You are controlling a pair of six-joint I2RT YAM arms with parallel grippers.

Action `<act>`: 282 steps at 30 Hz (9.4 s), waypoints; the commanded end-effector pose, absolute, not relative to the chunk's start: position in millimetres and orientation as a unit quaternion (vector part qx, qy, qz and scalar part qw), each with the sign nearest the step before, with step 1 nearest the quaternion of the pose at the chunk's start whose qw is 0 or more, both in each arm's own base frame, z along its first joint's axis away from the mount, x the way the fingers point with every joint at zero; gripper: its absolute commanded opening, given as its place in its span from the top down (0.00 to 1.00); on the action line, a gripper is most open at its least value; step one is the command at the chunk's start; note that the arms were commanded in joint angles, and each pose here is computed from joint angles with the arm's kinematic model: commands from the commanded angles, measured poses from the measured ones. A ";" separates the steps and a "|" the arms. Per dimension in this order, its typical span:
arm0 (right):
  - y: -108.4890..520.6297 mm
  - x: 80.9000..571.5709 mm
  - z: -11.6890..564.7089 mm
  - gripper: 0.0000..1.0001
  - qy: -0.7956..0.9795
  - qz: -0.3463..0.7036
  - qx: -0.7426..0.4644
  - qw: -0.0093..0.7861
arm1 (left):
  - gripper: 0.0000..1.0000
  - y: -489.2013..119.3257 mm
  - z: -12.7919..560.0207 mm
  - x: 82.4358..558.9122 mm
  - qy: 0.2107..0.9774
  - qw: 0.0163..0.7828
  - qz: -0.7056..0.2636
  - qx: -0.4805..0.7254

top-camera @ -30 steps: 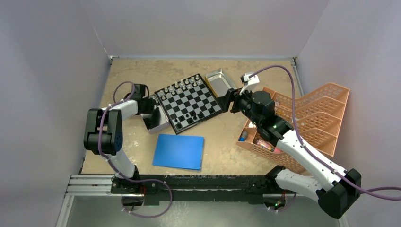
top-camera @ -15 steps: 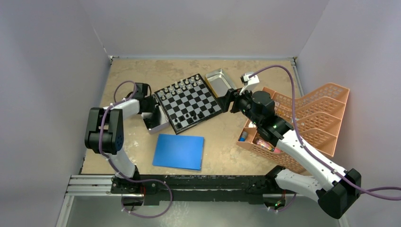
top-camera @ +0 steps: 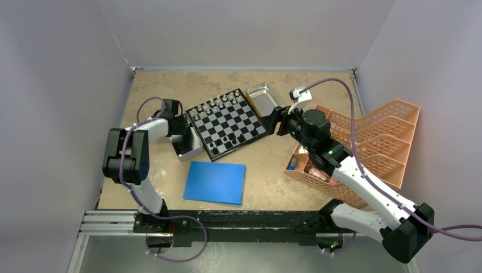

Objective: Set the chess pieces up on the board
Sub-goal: Pick up the chess piece from the storage box, then place the chess piece on the chessboard.

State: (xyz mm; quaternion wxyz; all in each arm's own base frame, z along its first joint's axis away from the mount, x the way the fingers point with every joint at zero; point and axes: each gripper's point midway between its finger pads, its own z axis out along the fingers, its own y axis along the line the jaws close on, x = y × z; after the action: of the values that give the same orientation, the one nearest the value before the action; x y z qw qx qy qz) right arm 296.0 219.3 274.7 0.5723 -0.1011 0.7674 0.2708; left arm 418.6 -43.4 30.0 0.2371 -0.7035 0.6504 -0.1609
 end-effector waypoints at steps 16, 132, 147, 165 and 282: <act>218.5 295.3 294.8 0.31 0.744 0.282 -0.103 0.597 | 0.85 -38.9 23.1 413.2 0.624 0.209 -0.123 -0.743; 359.6 254.1 304.5 0.98 0.569 0.401 -0.311 0.647 | 0.64 -212.5 300.7 248.6 0.721 0.431 -0.515 0.168; 357.9 234.0 305.1 0.98 0.514 0.394 -0.379 0.661 | 0.66 -224.0 327.8 225.1 0.696 0.377 -0.570 0.221; 365.1 231.5 306.3 0.98 0.511 0.414 -0.378 0.652 | 0.76 -230.6 325.2 239.4 0.696 0.356 -0.593 0.191; 181.5 234.2 342.5 0.01 0.638 0.306 -0.010 0.707 | 1.00 -287.7 83.5 401.0 0.901 0.337 -0.179 0.206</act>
State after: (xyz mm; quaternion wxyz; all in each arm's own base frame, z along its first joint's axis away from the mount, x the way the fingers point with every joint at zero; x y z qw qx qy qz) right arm 235.6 183.4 322.2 0.6948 -0.0210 0.6576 0.2906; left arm 394.7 -283.3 74.0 0.3186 0.1909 0.9103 -0.1829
